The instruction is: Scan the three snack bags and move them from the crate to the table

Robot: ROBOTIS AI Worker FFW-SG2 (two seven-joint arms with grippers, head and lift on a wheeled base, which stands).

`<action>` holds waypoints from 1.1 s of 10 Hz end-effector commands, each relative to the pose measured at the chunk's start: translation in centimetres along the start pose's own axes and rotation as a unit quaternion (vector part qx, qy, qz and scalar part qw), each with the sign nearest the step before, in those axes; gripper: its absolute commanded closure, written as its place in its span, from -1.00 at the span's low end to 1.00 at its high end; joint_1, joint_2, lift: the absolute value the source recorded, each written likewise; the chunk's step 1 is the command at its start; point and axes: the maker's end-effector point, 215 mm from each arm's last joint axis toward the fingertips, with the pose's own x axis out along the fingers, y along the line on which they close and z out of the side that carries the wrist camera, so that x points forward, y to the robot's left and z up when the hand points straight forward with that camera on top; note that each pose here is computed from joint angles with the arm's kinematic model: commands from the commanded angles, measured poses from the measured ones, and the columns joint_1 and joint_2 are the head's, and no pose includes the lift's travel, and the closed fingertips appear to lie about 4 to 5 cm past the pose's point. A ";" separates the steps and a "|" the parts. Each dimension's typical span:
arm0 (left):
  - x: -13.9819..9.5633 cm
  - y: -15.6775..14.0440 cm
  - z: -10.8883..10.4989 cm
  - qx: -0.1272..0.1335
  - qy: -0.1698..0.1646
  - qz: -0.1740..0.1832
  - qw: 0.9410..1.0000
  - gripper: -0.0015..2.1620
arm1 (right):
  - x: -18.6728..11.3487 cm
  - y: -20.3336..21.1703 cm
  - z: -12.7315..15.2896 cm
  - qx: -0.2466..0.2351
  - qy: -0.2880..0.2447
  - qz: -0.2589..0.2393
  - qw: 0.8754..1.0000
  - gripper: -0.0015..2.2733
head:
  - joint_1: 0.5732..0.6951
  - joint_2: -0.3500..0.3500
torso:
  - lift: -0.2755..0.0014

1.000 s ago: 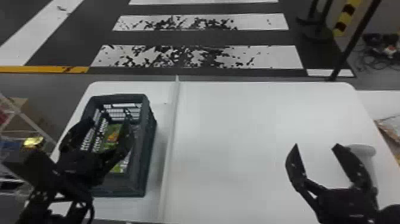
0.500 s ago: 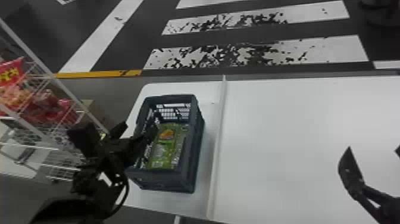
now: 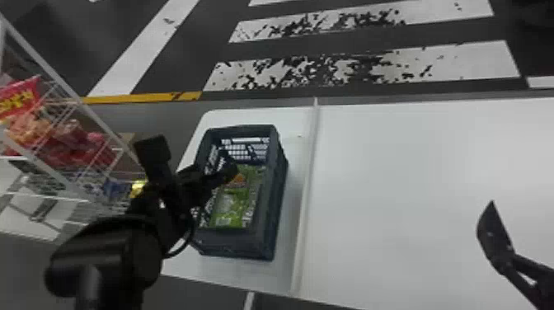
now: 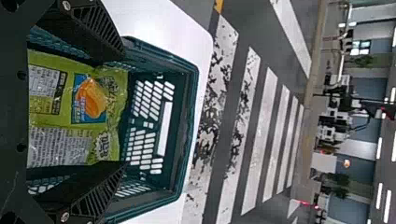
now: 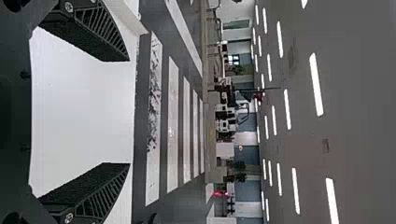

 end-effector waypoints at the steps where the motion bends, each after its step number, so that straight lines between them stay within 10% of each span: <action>1: 0.8 -0.6 -1.0 0.004 0.050 -0.004 0.999 -0.89 | 0.0 -0.2 -0.1 -0.003 0.002 0.000 1.000 -0.92 | 1.00 0.83 | 0.54; 11: 5.8 -2.3 -9.3 -0.003 0.244 -0.022 0.970 -0.86 | 0.2 -1.0 -0.7 -0.006 0.007 -0.008 1.000 -0.92 | 1.00 0.71 | 0.54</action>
